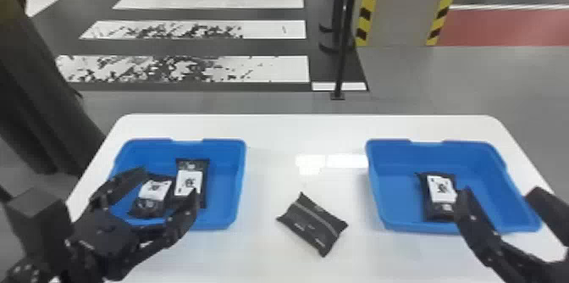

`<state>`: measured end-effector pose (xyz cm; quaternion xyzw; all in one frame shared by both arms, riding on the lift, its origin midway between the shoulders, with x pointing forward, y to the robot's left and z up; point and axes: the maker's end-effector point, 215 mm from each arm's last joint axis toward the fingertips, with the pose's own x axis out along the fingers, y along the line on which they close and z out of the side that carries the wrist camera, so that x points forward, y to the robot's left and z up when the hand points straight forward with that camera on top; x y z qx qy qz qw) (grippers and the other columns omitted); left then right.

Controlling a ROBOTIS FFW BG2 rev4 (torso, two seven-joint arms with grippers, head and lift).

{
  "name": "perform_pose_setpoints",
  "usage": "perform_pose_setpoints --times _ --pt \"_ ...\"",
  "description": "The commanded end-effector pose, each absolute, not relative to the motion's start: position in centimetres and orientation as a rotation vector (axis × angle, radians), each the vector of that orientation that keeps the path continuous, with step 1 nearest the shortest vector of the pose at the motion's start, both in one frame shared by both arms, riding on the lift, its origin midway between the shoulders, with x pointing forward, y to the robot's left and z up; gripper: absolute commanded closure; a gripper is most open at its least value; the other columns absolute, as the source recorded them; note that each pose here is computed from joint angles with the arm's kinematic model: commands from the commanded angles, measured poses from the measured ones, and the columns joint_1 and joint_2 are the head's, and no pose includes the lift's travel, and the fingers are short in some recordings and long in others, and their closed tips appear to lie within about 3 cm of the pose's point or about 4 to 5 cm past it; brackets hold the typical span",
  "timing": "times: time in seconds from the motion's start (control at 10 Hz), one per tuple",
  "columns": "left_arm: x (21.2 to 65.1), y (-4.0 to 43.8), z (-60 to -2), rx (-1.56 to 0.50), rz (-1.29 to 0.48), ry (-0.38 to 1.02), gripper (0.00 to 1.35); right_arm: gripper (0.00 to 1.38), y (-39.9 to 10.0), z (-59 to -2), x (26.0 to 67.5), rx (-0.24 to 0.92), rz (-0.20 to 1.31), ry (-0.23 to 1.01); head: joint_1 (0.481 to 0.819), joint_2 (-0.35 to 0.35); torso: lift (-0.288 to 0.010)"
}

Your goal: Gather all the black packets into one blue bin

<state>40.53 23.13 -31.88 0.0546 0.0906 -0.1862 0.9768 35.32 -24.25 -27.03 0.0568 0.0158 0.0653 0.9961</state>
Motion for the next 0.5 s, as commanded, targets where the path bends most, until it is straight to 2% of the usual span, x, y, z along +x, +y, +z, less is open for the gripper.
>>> perform_pose_setpoints --times 0.0,0.2,0.4 --pt "42.2 20.2 -33.6 0.12 -0.449 0.232 0.13 0.15 -24.2 -27.5 35.4 0.124 0.133 0.036 0.695 -0.003 -0.11" --pt "44.1 11.9 -37.4 0.104 -0.653 0.311 0.13 0.15 -24.1 -27.8 35.4 0.132 0.134 0.042 0.695 -0.075 -0.11" --pt "45.6 5.6 -39.9 0.126 -0.801 0.356 0.13 0.15 -24.0 -27.9 35.6 0.136 0.14 0.039 0.695 -0.192 -0.11"
